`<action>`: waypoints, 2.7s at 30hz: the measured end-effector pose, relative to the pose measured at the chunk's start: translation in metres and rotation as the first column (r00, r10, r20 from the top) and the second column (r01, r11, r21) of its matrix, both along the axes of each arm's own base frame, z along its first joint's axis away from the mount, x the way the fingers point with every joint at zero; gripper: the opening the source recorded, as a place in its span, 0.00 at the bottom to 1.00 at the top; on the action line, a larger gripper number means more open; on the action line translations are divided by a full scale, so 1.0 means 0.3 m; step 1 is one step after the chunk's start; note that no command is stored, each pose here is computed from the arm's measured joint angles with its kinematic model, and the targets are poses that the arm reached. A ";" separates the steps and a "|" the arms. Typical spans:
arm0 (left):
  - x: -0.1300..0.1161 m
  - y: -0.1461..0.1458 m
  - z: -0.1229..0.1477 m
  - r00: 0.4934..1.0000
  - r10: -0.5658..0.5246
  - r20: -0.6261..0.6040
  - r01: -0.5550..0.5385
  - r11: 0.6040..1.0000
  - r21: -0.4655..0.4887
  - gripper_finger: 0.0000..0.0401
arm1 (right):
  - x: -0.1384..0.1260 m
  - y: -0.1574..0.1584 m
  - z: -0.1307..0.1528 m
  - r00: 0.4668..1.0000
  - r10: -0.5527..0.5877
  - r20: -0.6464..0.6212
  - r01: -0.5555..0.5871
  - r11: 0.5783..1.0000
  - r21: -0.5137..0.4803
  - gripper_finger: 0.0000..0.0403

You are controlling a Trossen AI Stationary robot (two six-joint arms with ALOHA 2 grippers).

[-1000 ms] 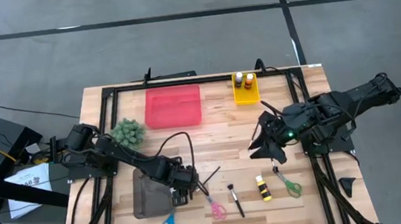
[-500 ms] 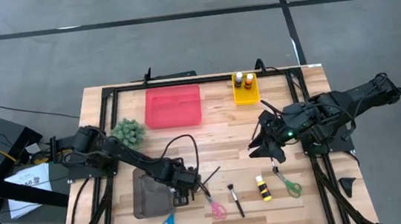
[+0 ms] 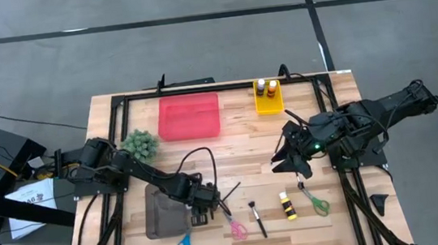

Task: Pick & Place Paint Supplies
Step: Put the green paint bottle into the yellow bin

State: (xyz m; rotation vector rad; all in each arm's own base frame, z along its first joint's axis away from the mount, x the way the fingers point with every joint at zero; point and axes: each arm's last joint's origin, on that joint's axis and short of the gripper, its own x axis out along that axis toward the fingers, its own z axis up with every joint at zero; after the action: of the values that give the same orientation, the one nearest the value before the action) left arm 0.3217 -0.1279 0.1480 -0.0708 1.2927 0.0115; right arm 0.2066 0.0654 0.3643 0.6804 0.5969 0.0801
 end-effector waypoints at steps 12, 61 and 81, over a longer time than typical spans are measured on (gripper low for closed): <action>0.015 0.093 0.265 0.910 0.120 0.398 -0.125 0.992 -0.014 0.34 | 0.005 0.005 0.010 0.993 0.089 0.076 -0.078 0.987 -0.138 0.56; 0.081 0.294 0.715 -0.334 0.937 -0.102 0.122 -0.065 -0.990 0.34 | 0.093 0.012 0.230 0.972 0.208 0.111 0.082 0.141 -0.987 0.71; 0.082 0.324 0.715 -0.373 0.914 -0.162 0.162 -0.108 -0.981 0.34 | 0.275 -0.008 0.154 0.997 0.081 -0.007 0.006 -0.154 -0.988 0.71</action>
State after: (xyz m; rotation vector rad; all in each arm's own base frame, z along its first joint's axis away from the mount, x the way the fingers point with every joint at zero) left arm 0.3464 -0.0306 0.3624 -1.7050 -0.6770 0.4038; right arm 0.2891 0.0629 0.4105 -1.0100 0.4235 -0.3342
